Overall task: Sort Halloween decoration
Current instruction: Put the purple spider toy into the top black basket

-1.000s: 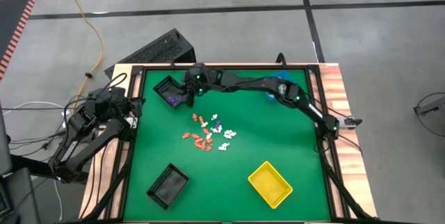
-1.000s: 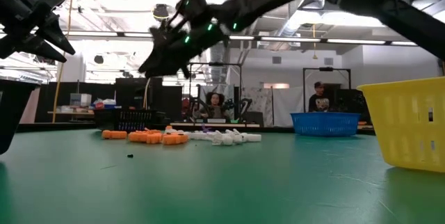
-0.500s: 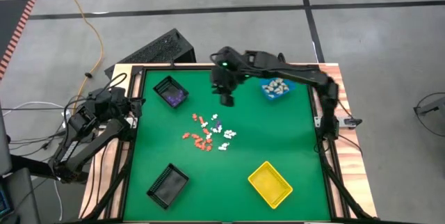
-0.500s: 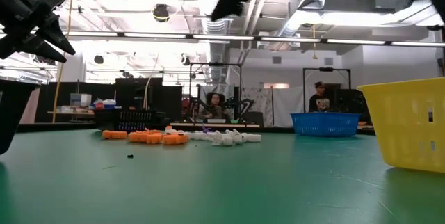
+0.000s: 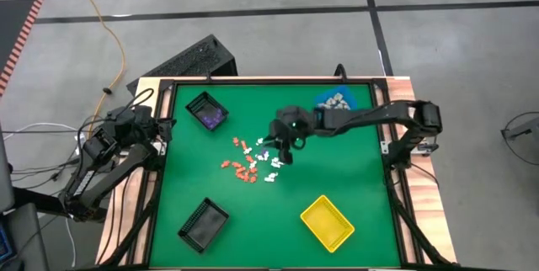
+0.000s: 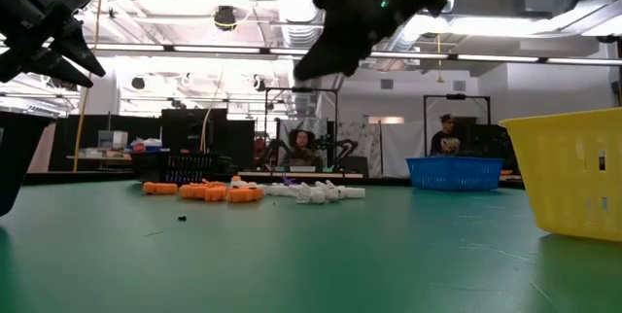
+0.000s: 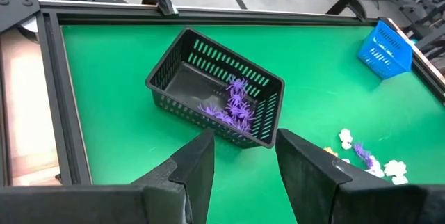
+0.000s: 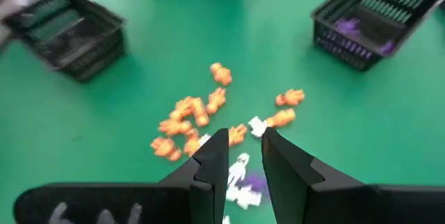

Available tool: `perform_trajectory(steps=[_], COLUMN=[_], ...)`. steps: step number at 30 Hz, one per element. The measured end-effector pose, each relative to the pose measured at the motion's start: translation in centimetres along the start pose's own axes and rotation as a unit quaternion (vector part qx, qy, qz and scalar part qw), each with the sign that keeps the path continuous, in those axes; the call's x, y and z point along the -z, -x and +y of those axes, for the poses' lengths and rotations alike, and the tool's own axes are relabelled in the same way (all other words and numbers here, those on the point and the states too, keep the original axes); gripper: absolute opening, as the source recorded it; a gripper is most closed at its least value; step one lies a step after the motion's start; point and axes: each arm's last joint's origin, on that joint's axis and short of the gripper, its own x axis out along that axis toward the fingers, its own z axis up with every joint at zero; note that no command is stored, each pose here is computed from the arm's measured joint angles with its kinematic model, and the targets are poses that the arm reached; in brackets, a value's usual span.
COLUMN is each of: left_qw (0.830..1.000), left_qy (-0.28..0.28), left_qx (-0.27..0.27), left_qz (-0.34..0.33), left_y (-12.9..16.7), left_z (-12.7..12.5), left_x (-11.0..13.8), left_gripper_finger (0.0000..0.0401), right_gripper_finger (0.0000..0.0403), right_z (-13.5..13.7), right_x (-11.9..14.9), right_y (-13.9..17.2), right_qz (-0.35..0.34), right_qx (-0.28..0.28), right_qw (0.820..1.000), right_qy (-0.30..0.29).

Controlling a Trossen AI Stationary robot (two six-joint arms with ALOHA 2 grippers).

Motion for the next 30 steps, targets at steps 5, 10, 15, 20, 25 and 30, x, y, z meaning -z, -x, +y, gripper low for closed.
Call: perform_trajectory(steps=[5, 10, 15, 20, 25, 30], left_qw=[1.000, 1.000, 1.000, 1.000, 1.000, 1.000], left_qy=[0.001, 0.004, 0.006, 0.008, 0.008, 0.008], left_qx=[0.000, 0.001, 0.001, 0.000, -0.002, -0.004], left_qz=[0.000, 0.001, 0.001, 0.001, 0.000, -0.001], left_y=[0.0, 0.0, 0.0, 0.0, 0.0, 0.0], left_z=[0.0, 0.0, 0.0, 0.0, 0.0, 0.0], left_x=[0.0, 0.0, 0.0, 0.0, 0.0, 0.0], left_gripper_finger=[0.0143, 0.0143, 0.0143, 0.0143, 0.0143, 0.0143], right_gripper_finger=[0.0130, 0.0190, 0.0240, 0.0243, 0.0223, 0.0209], right_z=[0.8, 1.2, 0.8, 0.1, -0.7, -1.3], right_x=[2.2, 4.3, 5.5, 5.9, 5.9, 6.5], right_y=[-3.1, -5.7, -7.6, -8.2, -8.1, -8.8], right_qz=[0.036, 0.076, 0.078, 0.077, 0.075, 0.077], right_qx=[0.011, 0.004, 0.037, 0.053, 0.061, 0.059], right_qw=[0.999, 0.997, 0.996, 0.995, 0.995, 0.995], right_qy=[0.023, 0.026, 0.028, 0.022, 0.019, 0.009])
